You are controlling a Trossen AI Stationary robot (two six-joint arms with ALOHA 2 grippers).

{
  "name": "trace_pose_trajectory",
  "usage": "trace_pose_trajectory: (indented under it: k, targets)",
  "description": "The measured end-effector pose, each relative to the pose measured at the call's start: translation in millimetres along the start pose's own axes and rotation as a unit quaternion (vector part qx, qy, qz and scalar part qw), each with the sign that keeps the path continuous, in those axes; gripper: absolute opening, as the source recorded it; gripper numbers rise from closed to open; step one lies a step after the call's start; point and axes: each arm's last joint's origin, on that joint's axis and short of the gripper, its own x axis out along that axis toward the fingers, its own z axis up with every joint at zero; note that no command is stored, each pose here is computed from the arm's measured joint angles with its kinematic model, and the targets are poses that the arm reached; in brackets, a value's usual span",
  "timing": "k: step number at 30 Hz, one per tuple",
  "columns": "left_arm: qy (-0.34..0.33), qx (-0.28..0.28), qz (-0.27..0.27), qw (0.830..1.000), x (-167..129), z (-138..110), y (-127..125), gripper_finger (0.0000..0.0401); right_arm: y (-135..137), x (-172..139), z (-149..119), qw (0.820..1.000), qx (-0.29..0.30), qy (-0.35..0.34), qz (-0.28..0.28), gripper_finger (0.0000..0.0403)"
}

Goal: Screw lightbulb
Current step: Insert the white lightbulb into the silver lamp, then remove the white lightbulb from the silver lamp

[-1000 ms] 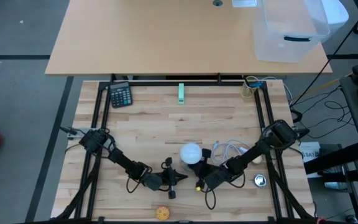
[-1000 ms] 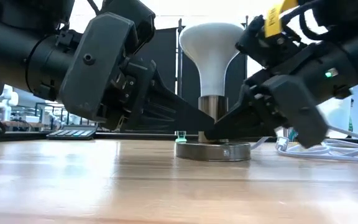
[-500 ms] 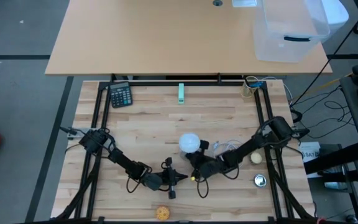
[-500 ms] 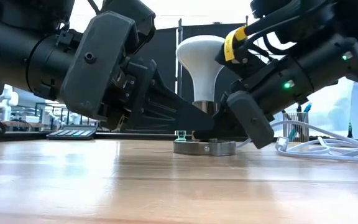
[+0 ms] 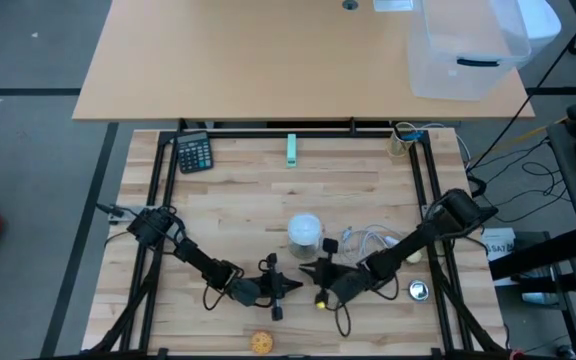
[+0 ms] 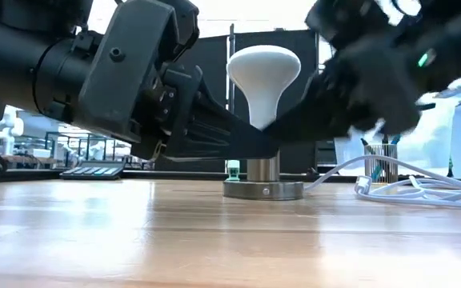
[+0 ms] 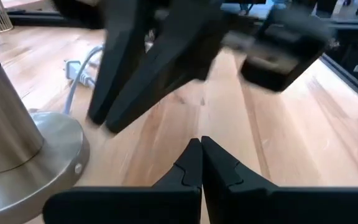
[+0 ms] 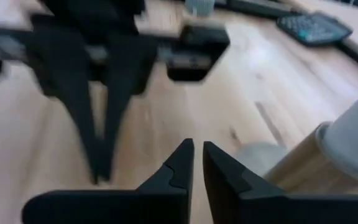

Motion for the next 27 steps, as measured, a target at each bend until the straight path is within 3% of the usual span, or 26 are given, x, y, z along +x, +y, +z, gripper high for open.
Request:
trace_pose_trajectory:
  k: [9, 15, 21, 27]
  targets:
    - [-0.098, 0.010, -0.032, 0.995, -4.1, 21.3, -6.7, 0.0000, 10.3, -53.3, 37.5, 0.998, 0.002, -0.062, -0.002, 0.0084]
    - [-0.126, 0.049, -0.009, 0.991, -12.6, 44.1, -8.8, 0.0000, 4.8, -77.7, 48.8, 0.998, -0.002, -0.055, 0.002, 0.0132]
    - [-0.071, 0.060, 0.037, 0.995, -21.2, 71.8, 3.5, 0.0011, -7.5, -92.4, 62.1, 0.998, -0.007, -0.054, 0.009, 0.0194]
    - [-0.001, 0.079, 0.098, 0.992, -35.1, 85.6, 16.5, 0.0084, -31.1, -102.3, 81.5, 0.998, 0.009, -0.064, 0.003, 0.0254]
